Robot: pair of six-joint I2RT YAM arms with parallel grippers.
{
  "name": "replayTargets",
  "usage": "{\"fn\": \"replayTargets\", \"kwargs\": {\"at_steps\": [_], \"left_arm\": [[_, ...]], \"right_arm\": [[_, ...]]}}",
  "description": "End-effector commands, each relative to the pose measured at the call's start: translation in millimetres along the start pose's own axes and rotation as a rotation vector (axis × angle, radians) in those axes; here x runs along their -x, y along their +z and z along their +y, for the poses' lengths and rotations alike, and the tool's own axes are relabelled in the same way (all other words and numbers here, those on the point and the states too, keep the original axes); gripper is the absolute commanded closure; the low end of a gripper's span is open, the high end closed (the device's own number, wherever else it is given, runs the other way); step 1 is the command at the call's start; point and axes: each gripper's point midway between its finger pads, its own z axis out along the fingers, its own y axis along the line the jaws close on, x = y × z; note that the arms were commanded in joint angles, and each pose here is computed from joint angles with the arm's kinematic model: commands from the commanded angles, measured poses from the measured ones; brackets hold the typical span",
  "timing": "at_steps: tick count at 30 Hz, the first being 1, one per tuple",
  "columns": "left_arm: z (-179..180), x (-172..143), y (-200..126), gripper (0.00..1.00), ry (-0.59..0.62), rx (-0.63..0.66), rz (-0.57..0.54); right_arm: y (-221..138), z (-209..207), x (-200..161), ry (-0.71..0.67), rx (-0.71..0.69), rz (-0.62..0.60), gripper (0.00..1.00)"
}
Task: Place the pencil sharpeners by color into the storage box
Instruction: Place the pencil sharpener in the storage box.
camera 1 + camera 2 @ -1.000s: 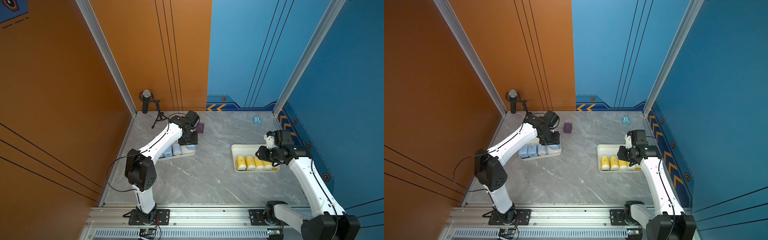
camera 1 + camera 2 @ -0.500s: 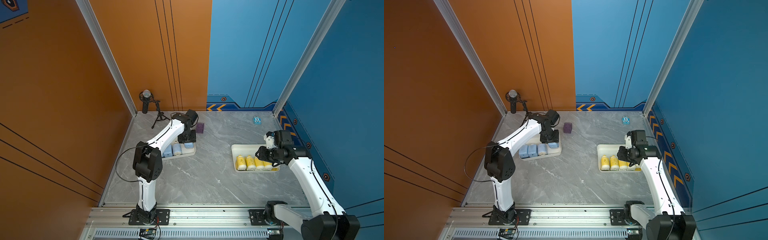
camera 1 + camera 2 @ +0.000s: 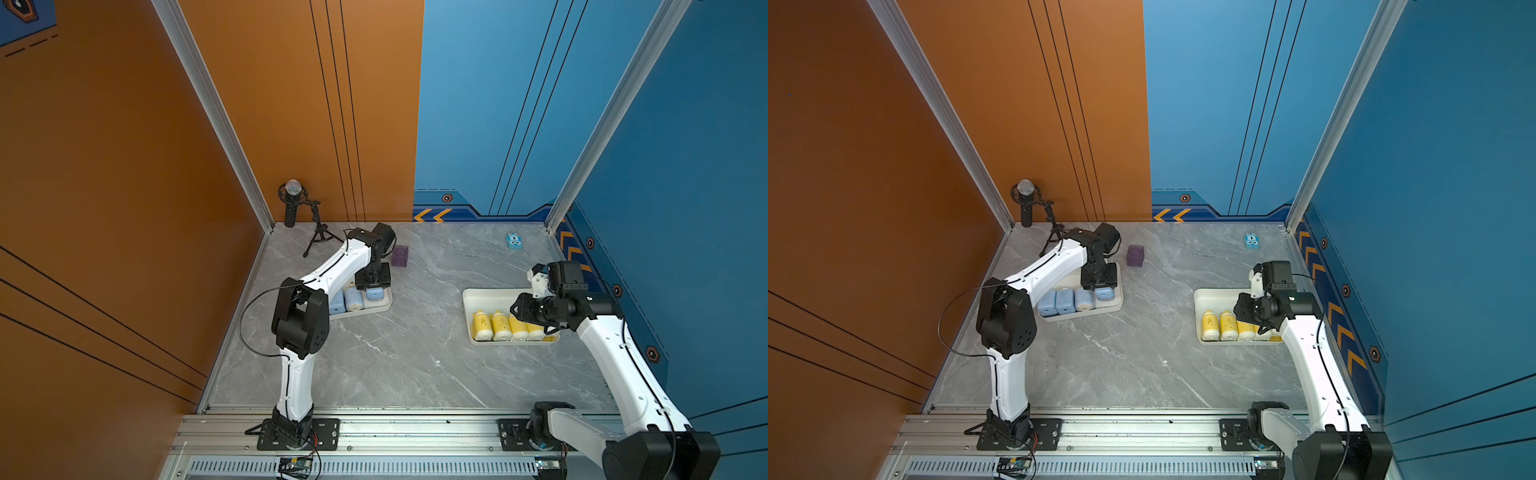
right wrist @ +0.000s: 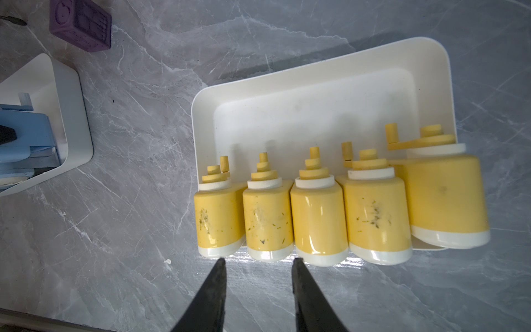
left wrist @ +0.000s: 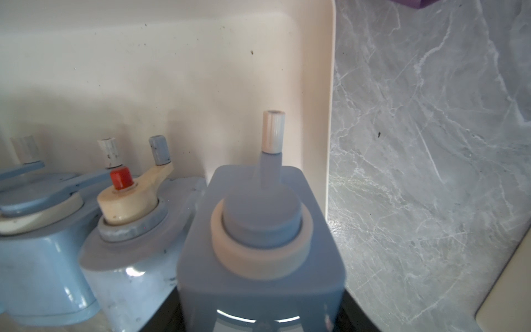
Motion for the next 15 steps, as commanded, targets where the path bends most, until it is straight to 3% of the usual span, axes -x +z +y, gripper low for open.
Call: {"fn": "replayTargets", "kwargs": {"at_steps": [1,15], "left_arm": [[12,2,7,0.60,-0.030,0.047,0.008],[16,-6,24,0.61,-0.060,0.074,0.048]], "right_arm": [[-1,2,-4,0.004,0.015,0.003,0.61],[0,3,-2,0.001,0.016,0.005,0.61]]}}
